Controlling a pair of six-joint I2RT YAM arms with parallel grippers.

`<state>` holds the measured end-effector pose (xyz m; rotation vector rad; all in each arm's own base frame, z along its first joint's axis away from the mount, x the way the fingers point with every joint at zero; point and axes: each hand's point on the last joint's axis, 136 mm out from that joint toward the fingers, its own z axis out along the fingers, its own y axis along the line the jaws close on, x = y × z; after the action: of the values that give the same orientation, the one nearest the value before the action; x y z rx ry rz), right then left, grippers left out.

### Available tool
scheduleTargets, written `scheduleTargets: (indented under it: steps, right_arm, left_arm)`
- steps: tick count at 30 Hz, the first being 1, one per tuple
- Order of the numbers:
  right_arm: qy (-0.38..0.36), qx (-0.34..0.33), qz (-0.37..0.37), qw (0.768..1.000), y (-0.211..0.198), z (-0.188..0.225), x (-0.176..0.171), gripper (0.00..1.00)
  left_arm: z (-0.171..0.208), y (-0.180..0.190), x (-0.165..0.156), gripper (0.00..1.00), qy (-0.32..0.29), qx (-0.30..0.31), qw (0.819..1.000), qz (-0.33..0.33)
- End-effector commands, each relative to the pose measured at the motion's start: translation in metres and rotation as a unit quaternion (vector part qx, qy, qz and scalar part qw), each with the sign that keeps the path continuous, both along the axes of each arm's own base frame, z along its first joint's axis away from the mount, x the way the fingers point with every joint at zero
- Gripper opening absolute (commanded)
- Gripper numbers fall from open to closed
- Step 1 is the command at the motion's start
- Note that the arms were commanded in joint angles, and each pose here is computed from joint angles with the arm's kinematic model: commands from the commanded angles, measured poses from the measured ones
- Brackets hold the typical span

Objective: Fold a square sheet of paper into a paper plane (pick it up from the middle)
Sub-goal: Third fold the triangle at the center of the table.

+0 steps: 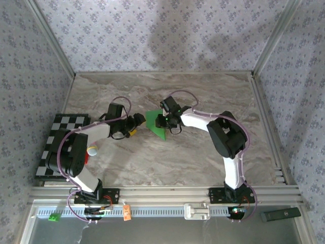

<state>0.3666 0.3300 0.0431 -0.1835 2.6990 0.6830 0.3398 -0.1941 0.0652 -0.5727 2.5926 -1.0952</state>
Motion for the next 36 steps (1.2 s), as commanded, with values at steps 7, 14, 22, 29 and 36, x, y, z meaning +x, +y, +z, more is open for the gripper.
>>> scheduleTargets:
  steps: [7, 14, 22, 29, 36]
  right_arm:
    - [0.046, -0.033, -0.026, 0.998, -0.019, -0.025, -0.007, 0.27]
    - [0.052, -0.037, -0.028, 0.998, -0.023, -0.033, -0.008, 0.27]
    - [0.065, -0.036, -0.028, 0.997, -0.028, -0.042, -0.014, 0.27]
    - [0.072, -0.026, -0.023, 0.997, -0.025, -0.044, -0.016, 0.27]
    - [0.079, -0.024, -0.021, 0.996, -0.026, -0.046, -0.015, 0.27]
  left_arm:
    - [0.003, -0.023, 0.013, 0.54, 0.015, -0.05, 0.998, -0.031]
    - [-0.002, -0.033, 0.018, 0.36, 0.032, -0.061, 0.997, -0.041]
    - [-0.014, -0.044, 0.023, 0.35, 0.066, -0.081, 0.994, -0.043]
    - [-0.023, -0.048, 0.021, 0.35, 0.079, -0.076, 0.993, -0.048]
    - [-0.03, -0.048, 0.02, 0.36, 0.088, -0.071, 0.992, -0.05]
